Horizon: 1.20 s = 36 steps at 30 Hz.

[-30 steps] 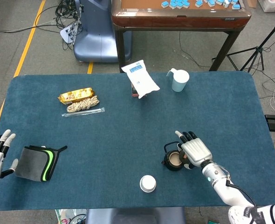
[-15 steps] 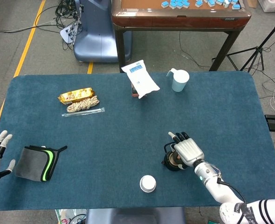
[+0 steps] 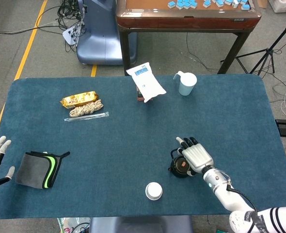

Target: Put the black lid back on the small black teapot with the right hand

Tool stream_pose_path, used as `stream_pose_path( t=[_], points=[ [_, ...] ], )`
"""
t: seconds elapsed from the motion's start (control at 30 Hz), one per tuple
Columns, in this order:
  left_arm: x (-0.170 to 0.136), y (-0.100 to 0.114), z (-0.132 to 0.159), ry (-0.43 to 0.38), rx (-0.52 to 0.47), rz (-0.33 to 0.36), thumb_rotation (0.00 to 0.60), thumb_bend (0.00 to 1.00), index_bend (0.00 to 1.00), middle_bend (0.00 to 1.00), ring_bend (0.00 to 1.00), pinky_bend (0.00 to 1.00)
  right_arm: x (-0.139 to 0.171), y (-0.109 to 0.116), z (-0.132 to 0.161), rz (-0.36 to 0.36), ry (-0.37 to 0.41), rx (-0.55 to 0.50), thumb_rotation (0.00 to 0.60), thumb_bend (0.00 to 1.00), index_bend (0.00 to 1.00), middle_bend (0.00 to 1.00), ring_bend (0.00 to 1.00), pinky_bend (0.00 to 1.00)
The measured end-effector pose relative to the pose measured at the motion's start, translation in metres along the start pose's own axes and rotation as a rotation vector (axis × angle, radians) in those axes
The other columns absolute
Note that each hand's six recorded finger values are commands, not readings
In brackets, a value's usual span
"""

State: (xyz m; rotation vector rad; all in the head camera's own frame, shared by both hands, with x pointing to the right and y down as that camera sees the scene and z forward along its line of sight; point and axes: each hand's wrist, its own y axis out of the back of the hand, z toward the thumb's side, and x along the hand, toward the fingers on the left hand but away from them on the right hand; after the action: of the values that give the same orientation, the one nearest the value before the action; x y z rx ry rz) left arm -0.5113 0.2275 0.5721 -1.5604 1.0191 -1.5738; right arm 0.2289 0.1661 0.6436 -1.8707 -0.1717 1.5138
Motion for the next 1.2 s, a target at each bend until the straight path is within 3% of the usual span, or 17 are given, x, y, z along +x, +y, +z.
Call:
stream_pose_path(
  t=[0.57, 1.2],
  points=[
    [0.0, -0.002, 0.001, 0.002, 0.005, -0.006, 0.6, 0.39, 0.0, 0.0, 0.0, 0.0, 0.01, 0.012, 0.001, -0.068, 0.038, -0.057, 0.6, 0.18, 0.25, 0.0, 0.0, 0.0],
    [0.003, 0.0, 0.008, 0.0, 0.016, -0.005, 0.6, 0.39, 0.0, 0.0, 0.0, 0.0, 0.042, -0.003, -0.011, 0.029, 0.016, -0.019, 0.6, 0.21, 0.29, 0.0, 0.0, 0.0]
  ],
)
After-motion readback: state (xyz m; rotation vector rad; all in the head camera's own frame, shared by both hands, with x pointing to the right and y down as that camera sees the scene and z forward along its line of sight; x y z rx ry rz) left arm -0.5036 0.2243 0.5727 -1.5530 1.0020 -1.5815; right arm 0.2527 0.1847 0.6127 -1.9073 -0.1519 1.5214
